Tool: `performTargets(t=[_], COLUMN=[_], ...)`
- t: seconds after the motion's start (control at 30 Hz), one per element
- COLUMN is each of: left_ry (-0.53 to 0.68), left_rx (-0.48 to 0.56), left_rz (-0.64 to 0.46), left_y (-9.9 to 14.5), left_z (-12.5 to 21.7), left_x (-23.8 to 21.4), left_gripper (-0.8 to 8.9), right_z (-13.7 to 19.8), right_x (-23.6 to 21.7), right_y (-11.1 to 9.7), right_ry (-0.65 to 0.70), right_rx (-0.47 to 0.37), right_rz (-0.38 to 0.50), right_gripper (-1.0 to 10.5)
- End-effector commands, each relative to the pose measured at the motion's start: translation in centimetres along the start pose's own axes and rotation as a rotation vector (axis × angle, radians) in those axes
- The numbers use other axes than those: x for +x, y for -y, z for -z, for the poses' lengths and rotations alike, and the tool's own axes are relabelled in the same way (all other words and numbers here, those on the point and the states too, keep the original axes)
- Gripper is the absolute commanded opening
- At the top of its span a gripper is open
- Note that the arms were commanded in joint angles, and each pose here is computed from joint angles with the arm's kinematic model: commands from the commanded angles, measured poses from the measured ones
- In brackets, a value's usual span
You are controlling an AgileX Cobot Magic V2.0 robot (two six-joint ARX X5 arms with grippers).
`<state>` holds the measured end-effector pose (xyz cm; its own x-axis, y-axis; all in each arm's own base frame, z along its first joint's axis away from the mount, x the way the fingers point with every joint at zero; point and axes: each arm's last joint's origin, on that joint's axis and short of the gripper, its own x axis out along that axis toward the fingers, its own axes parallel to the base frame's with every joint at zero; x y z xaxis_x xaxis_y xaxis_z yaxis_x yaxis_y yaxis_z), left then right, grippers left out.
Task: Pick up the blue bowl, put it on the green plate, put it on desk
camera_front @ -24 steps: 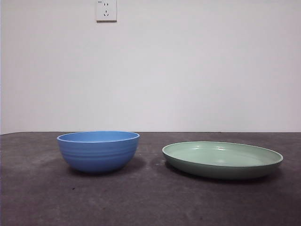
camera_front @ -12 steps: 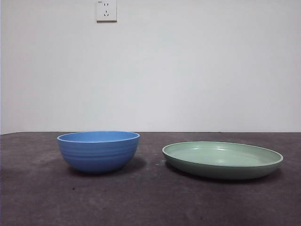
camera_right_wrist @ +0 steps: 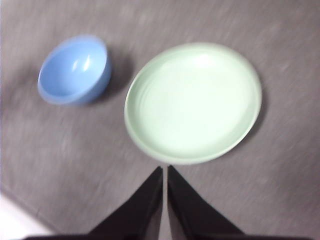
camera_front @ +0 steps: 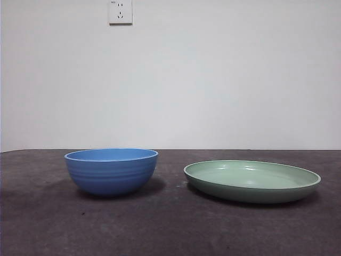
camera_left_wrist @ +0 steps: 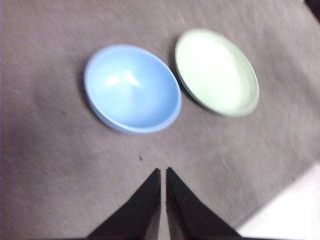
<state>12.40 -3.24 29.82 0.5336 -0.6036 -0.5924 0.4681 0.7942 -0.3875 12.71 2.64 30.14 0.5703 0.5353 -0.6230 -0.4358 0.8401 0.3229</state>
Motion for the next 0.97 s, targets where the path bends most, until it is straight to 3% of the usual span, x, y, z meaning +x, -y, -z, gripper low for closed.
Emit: performTargets(t=[0.03,0.4,0.43,0.57,0.67,0.97], left_ry=[-0.022,-0.053,-0.053,-0.053,-0.053,-0.058], left_rx=[0.072,0.09,0.09,0.085,0.085,0.053], left_rz=[0.034,0.065,0.065,0.065,0.065,0.064], left_y=[0.61,1.08,1.08,1.08,1.08,1.01], left_z=[-0.63,-0.5,-0.49,-0.49,-0.5,-0.6], left_x=[0.03,0.39,0.39,0.39,0.39,0.59], left_gripper=[0.16,0.51,0.81,3.3,4.38,4.36], right_z=[-0.25,-0.01,-0.01,-0.02,-0.02,-0.02], right_x=[0.21,0.69,0.69,0.69,0.69,0.69], right_y=[-0.52,-1.2,-1.2,-1.2,-1.2,-1.2], right_ry=[-0.04,-0.087,-0.087,-0.087,-0.087,-0.088], right_rx=[-0.061,-0.095,-0.095,-0.08,-0.08,-0.077], right_rz=[-0.034,-0.078,-0.077,-0.076,-0.077,-0.076], right_gripper=[0.1,0.1,0.4,3.1,3.6,3.6])
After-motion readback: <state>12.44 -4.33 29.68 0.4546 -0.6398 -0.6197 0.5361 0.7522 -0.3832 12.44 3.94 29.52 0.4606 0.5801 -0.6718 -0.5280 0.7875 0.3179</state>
